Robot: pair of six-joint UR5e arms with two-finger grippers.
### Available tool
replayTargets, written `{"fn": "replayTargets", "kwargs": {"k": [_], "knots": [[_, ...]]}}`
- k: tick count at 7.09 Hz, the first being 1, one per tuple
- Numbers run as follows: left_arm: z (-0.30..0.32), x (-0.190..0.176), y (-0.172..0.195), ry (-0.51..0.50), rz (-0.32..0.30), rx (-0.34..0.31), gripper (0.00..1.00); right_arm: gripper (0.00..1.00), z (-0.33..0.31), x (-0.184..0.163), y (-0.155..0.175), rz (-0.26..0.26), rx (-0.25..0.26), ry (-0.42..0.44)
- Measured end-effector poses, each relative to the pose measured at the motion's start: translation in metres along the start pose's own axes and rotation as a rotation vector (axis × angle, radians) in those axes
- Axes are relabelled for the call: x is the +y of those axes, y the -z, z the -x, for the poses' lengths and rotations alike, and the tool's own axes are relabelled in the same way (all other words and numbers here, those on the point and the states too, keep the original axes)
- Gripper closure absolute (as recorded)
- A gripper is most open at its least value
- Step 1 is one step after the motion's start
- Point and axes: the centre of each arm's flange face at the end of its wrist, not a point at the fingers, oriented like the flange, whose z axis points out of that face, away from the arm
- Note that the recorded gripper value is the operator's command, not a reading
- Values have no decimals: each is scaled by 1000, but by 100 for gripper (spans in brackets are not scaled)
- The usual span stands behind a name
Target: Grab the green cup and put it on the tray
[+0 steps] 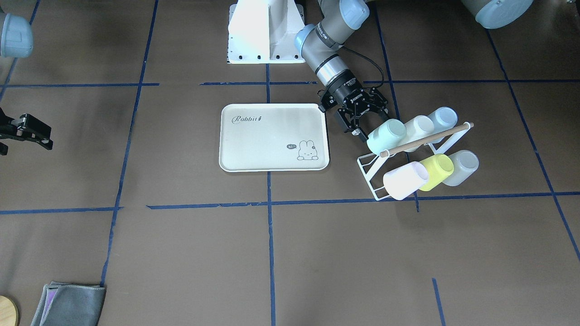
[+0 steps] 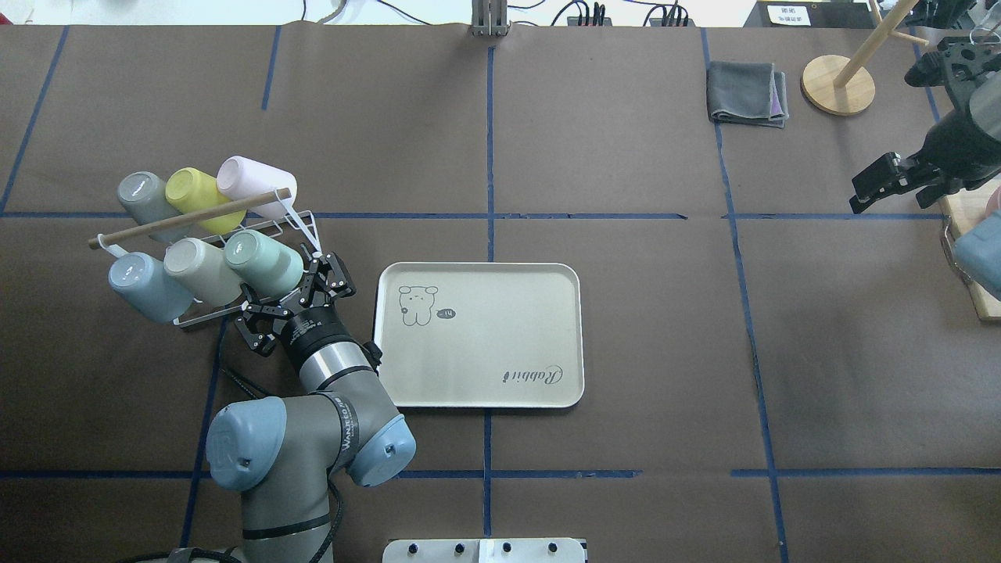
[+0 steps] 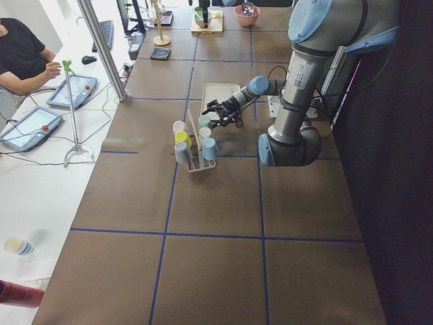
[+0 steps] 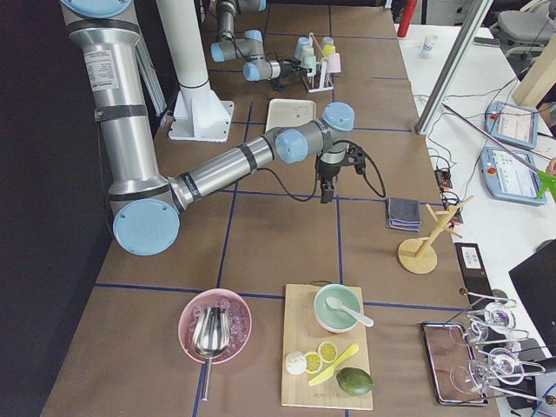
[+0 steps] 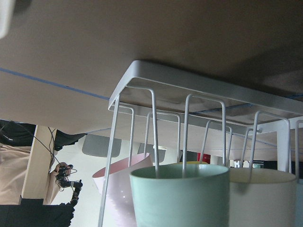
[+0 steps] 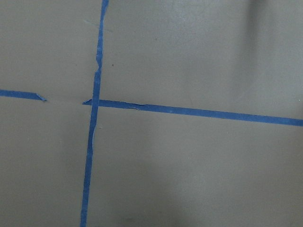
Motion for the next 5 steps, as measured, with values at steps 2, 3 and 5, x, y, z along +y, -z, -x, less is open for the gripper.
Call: {"fn": "replayTargets", "kwargs": {"k": [2, 3, 5], "knots": [[-2, -5, -6, -8, 9, 6, 8, 0, 0, 0, 0, 0, 0, 0], [-2, -6, -7, -10, 12, 8, 9, 0, 0, 0, 0, 0, 0, 0], [-2, -6, -8, -10, 13, 9, 14, 0, 1, 0, 0, 0, -1, 0]]}}
